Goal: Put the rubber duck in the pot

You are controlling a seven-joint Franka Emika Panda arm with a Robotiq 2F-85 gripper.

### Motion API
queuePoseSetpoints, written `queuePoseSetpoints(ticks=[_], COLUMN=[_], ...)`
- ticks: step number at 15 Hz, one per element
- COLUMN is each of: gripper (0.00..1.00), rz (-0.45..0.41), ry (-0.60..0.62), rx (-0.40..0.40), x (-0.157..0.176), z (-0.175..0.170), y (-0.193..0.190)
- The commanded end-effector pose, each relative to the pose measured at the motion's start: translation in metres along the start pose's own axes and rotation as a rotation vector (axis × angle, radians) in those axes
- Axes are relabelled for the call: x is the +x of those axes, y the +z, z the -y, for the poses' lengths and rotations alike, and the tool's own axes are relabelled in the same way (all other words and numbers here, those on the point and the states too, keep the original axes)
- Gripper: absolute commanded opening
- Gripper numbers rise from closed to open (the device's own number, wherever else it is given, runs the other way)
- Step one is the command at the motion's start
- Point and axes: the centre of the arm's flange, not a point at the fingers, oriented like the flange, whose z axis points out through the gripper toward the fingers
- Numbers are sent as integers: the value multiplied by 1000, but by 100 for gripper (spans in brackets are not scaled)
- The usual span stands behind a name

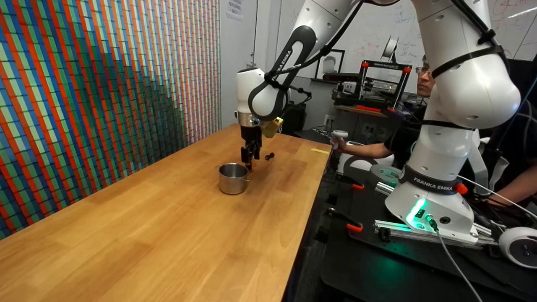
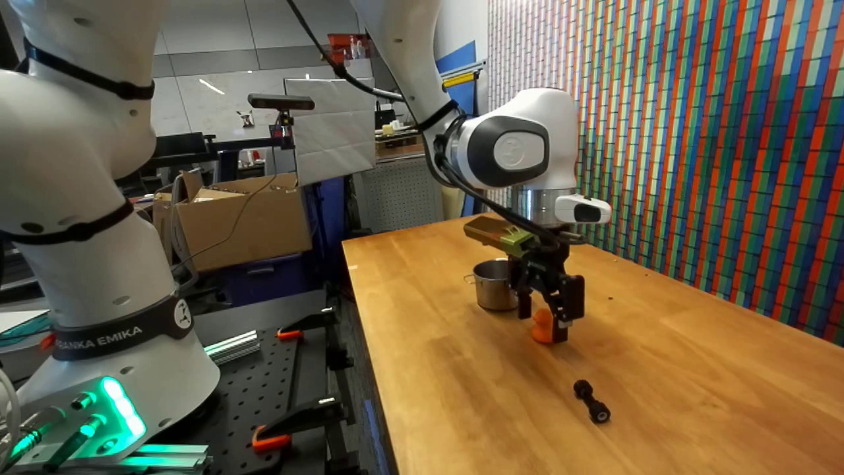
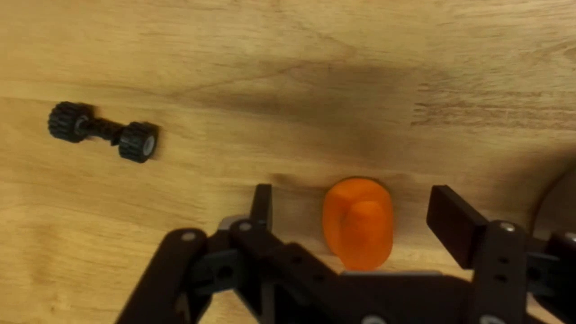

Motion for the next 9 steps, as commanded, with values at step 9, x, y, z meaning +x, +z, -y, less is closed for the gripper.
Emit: queuePoseSetpoints(ticks=[9], gripper=[21], rz=[-112], ry=[3], rx=[-4], x=[5], z=[11], y=[-31])
